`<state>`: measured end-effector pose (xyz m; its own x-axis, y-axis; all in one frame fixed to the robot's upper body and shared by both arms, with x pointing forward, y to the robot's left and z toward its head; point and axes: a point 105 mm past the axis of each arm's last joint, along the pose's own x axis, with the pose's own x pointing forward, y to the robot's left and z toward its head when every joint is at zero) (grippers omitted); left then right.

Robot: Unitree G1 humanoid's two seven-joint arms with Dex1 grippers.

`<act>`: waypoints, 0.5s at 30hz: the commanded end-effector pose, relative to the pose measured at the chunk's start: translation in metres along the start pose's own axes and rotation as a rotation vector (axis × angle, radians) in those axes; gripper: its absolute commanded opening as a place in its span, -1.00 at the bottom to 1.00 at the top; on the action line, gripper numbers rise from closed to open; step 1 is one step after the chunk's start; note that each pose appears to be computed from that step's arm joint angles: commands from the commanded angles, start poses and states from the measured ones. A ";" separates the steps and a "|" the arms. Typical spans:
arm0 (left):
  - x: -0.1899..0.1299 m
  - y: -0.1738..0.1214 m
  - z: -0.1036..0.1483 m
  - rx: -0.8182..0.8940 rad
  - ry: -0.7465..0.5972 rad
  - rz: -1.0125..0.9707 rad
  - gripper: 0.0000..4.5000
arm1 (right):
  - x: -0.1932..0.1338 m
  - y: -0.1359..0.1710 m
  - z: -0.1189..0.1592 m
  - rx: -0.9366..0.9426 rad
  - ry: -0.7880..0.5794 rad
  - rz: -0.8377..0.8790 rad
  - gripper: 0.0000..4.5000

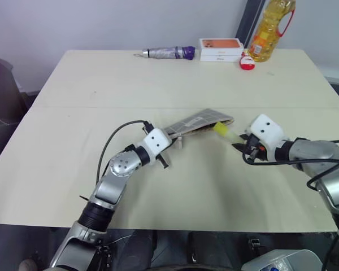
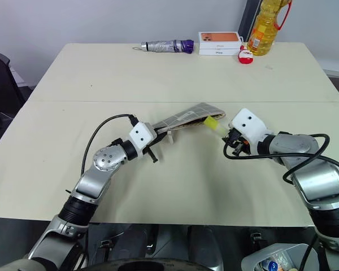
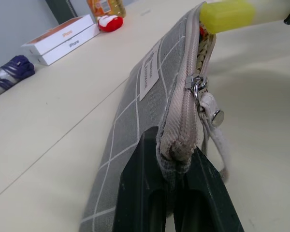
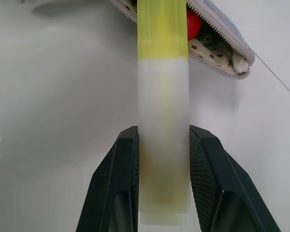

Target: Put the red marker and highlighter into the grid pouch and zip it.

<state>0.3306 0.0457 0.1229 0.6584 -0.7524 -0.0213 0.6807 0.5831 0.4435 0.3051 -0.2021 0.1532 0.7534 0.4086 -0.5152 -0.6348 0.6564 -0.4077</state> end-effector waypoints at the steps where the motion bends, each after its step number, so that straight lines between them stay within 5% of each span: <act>1: -0.002 -0.003 0.013 0.043 -0.037 -0.015 -1.00 | 0.001 0.000 0.011 -0.039 -0.035 0.002 -0.62; 9: -0.007 -0.019 0.011 0.141 -0.023 -0.122 -1.00 | 0.008 0.016 0.006 -0.239 0.050 0.111 -0.62; 15: -0.010 -0.037 0.012 0.144 -0.034 -0.210 -1.00 | 0.020 0.029 0.028 -0.397 0.009 0.191 -0.62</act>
<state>0.3041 0.0375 0.1064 0.5365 -0.8328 -0.1366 0.7461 0.3924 0.5379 0.3050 -0.1682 0.1393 0.6121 0.4559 -0.6462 -0.7900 0.3154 -0.5258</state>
